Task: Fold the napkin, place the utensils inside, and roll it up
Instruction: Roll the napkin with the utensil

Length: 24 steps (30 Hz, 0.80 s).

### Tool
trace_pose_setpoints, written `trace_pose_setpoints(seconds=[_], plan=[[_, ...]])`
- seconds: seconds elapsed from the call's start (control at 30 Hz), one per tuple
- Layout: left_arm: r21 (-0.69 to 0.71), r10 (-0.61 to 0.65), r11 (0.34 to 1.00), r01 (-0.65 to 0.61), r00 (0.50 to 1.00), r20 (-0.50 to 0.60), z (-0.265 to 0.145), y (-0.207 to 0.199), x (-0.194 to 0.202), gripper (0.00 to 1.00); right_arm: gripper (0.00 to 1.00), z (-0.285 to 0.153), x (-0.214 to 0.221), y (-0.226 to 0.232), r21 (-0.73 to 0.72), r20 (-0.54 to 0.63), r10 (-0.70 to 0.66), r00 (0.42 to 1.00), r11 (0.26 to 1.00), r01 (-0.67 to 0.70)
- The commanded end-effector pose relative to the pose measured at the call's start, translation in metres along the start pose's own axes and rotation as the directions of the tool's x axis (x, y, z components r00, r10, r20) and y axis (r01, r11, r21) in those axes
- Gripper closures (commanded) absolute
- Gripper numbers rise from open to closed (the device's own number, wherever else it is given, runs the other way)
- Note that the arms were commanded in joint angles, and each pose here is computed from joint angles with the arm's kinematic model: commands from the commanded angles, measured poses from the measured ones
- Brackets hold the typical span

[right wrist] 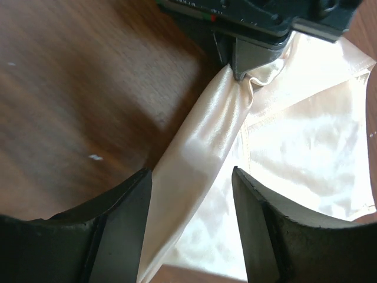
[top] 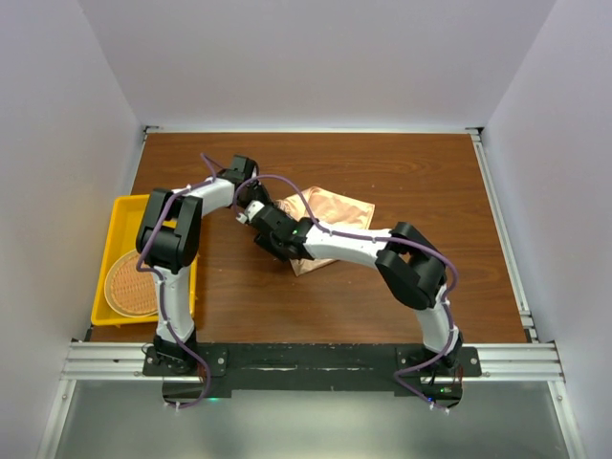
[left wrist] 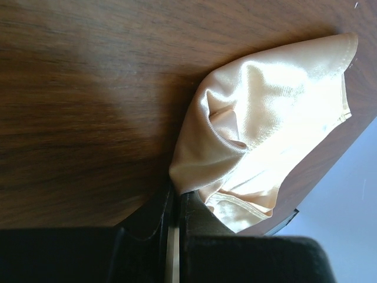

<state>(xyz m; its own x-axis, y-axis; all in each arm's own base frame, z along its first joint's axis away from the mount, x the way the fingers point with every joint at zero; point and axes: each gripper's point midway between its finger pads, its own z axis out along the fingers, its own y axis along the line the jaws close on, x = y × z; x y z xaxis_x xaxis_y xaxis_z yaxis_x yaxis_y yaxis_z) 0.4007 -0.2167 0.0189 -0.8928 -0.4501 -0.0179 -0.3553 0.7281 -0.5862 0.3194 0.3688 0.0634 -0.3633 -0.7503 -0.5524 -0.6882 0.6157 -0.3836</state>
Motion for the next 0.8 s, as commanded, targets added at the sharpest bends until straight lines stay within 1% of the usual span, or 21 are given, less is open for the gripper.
trace_pose_setpoints(seconds=[0.0,0.13,0.3,0.47,0.57,0.67,0.73,0.77], plan=[[-0.151,-0.088,0.986,0.075,0.993,-0.083,0.007,0.046,0.026,1.00,0.41,0.008,-0.004,-0.007,0.115,0.010,-0.045,0.999,0.992,0.043],[-0.154,-0.095,0.985,0.082,0.992,-0.081,0.006,0.046,0.025,1.00,0.40,0.009,-0.001,-0.002,0.120,0.011,-0.042,0.999,0.992,0.041],[-0.152,-0.096,0.985,0.082,0.992,-0.083,0.005,0.045,0.024,1.00,0.39,0.017,0.014,-0.004,0.162,-0.039,-0.046,0.998,0.985,0.051],[-0.150,-0.096,0.985,0.082,0.991,-0.090,0.006,0.045,0.025,1.00,0.40,0.022,0.017,0.006,0.115,-0.036,-0.033,0.999,0.993,0.037],[-0.153,-0.096,0.985,0.081,0.991,-0.090,0.006,0.046,0.026,1.00,0.32,0.011,0.007,0.001,0.121,-0.005,-0.006,1.000,0.993,0.007],[-0.157,-0.100,0.984,0.084,0.991,-0.093,0.006,0.047,0.027,1.00,0.29,-0.009,-0.015,0.000,0.111,0.030,-0.010,1.000,0.994,0.006],[-0.154,-0.102,0.984,0.087,0.990,-0.094,0.005,0.046,0.027,1.00,0.23,-0.019,-0.028,0.001,0.105,0.066,-0.009,0.998,0.994,0.002],[-0.150,-0.102,0.985,0.087,0.991,-0.092,0.005,0.045,0.027,1.00,0.22,-0.018,-0.028,0.002,0.101,0.066,-0.002,0.998,0.995,-0.004]])
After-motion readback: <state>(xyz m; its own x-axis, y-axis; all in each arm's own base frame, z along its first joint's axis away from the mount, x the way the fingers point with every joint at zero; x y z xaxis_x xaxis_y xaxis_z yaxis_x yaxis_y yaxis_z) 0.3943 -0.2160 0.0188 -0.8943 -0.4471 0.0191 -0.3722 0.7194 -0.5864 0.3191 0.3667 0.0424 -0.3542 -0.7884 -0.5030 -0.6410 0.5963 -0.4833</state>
